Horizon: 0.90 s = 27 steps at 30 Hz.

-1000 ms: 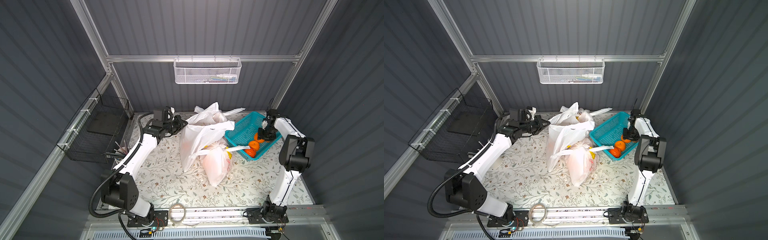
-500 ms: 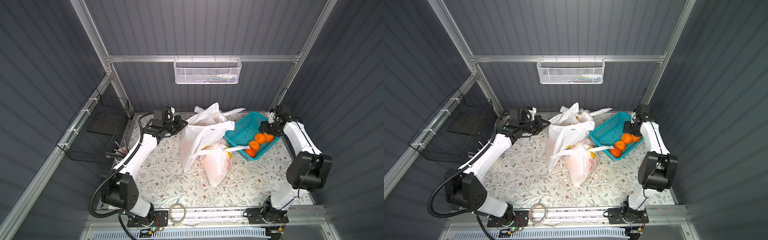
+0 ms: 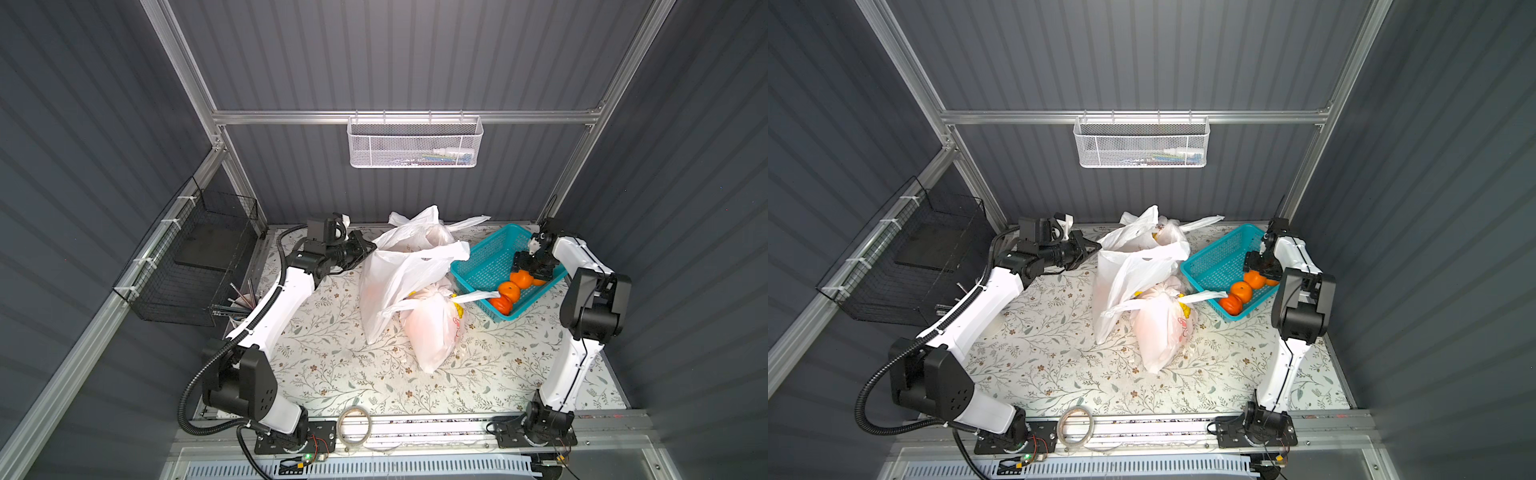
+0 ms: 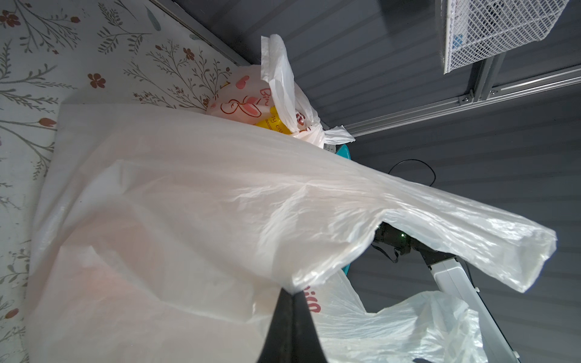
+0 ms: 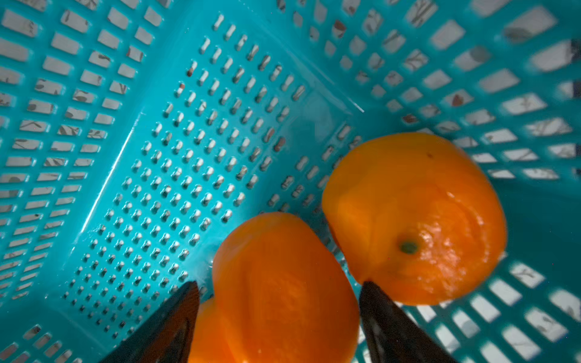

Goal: Place the oranges into plastic bags & tie knots
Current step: Pick up the orange from the basket.

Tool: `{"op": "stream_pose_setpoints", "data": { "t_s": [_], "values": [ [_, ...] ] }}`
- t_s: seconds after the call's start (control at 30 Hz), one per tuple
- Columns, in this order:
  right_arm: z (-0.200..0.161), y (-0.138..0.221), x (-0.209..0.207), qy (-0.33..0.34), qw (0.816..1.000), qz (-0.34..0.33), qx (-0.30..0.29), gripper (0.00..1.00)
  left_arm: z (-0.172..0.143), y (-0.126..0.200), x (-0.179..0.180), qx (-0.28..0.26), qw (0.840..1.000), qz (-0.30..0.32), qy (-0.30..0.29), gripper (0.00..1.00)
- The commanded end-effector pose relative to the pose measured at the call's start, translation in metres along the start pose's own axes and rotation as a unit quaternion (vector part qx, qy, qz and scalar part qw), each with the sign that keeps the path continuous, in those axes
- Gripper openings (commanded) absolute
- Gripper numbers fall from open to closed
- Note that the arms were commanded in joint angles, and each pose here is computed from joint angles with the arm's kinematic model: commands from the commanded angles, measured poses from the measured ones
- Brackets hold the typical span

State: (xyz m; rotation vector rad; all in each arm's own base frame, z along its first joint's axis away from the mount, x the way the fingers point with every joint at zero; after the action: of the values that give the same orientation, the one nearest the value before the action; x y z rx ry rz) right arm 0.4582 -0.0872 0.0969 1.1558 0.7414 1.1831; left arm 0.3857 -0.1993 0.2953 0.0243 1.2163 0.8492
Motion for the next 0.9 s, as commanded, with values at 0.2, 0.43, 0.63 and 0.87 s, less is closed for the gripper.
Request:
{"op": "stream_pose_setpoints", "data": {
  "t_s": [0.2, 0.43, 0.63, 0.87],
  "values": [
    [-0.002, -0.016, 0.009, -0.012, 0.999, 0.041, 0.025, 0.66, -0.001, -0.003, 0.0, 0.007, 1.0, -0.007, -0.004, 0.0],
    [-0.004, -0.02, 0.008, -0.006, 0.998, 0.035, 0.042, 0.78, -0.001, -0.001, -0.001, 0.006, 1.0, -0.008, -0.006, 0.0],
    [-0.001, -0.032, 0.016, -0.001, 0.998, 0.048, 0.047, 0.69, -0.002, 0.0, -0.002, 0.006, 1.0, -0.008, -0.006, 0.0],
    [0.005, 0.002, 0.026, -0.007, 0.997, 0.076, -0.001, 0.51, -0.002, 0.001, -0.001, 0.005, 1.0, -0.006, -0.008, 0.0]
  ]
}}
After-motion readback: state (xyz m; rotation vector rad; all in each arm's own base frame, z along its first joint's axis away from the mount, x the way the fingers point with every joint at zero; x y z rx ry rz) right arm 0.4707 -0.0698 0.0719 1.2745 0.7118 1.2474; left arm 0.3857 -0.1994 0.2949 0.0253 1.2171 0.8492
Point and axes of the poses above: each gripper's point midway between its finger pads, its own y axis back along the fingers, its own x axis along the line the jaws close on, z = x × y, the point moved 3 cm from there along y, back along the fingers, and after that the axes turned 1 degree about -y, right-handed, at the moved point
